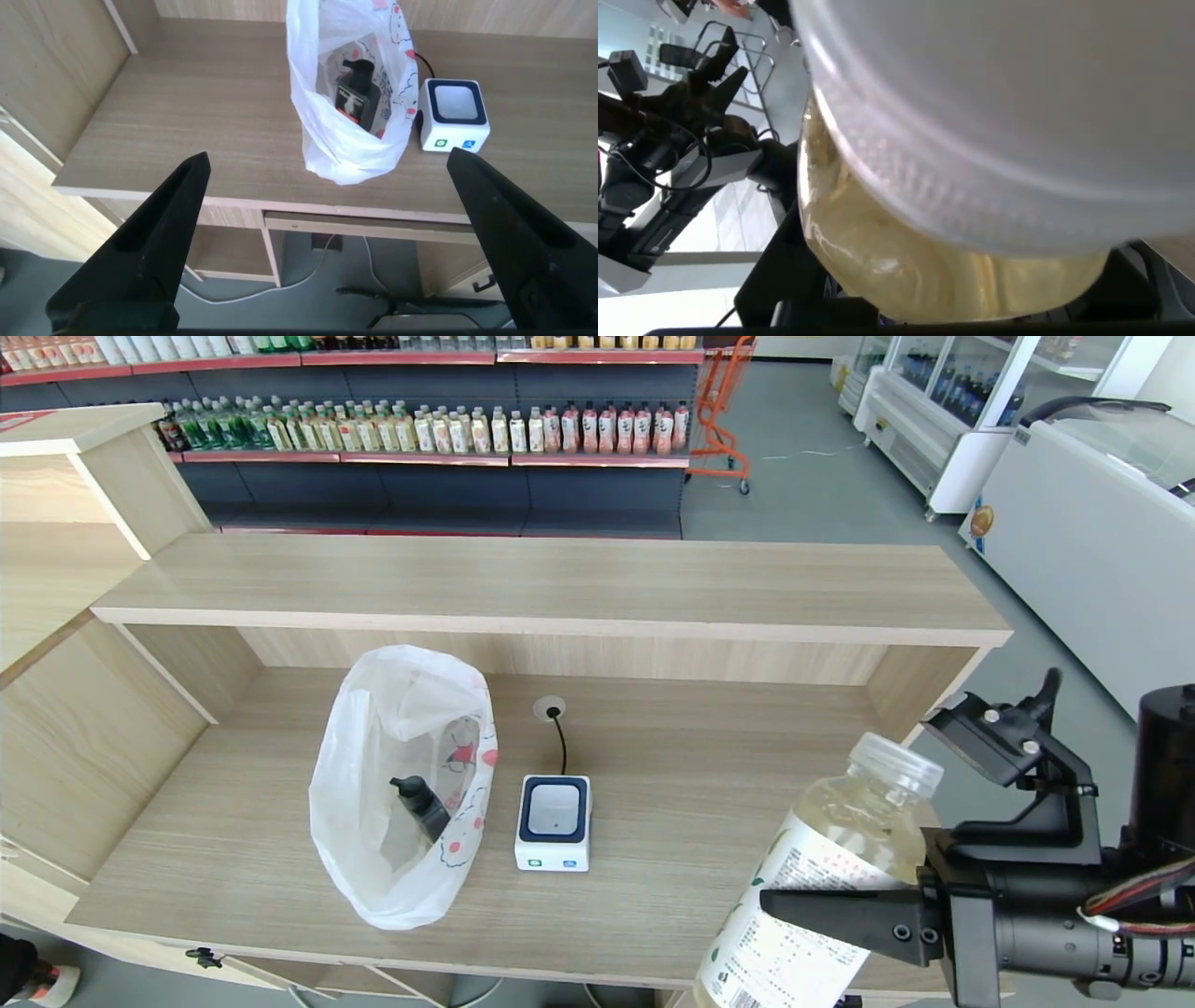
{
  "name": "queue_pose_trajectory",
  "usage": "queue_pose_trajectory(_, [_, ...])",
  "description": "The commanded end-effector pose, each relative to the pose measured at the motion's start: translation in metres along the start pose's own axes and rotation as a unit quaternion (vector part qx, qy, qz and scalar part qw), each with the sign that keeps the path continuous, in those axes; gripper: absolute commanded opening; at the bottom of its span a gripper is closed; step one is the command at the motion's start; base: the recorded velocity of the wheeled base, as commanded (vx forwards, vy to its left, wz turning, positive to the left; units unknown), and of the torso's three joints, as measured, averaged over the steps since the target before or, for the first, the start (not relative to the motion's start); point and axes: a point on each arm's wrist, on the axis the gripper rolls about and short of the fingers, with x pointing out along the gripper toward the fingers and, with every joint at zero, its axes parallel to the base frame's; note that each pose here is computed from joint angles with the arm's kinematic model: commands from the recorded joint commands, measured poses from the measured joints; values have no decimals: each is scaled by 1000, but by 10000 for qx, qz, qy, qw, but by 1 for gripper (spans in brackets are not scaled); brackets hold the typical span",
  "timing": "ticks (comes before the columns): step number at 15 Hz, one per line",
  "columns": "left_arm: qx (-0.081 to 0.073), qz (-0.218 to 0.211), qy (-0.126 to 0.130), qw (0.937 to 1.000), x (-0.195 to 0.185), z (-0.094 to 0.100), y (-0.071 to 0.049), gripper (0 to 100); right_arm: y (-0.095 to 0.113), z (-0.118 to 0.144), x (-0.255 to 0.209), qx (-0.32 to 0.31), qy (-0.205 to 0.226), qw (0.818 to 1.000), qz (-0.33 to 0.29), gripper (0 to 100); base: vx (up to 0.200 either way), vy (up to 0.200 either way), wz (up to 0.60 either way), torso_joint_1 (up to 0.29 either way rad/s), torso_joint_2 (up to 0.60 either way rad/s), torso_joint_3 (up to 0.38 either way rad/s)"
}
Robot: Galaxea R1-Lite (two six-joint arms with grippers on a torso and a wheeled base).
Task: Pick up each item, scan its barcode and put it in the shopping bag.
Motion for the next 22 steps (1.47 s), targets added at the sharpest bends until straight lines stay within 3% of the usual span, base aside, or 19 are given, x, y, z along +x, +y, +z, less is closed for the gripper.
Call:
queue_pose_trajectory(1, [-1, 3, -3, 10000, 0, 0, 0, 100, 2, 1, -2, -35, -55, 10000, 22, 0, 0, 0, 0, 0, 0, 0])
queue_pose_trajectory(22, [-1, 11, -3, 10000, 0, 0, 0, 100, 3, 0, -6, -220, -92, 9997, -24, 0, 0, 0, 0, 0, 0, 0])
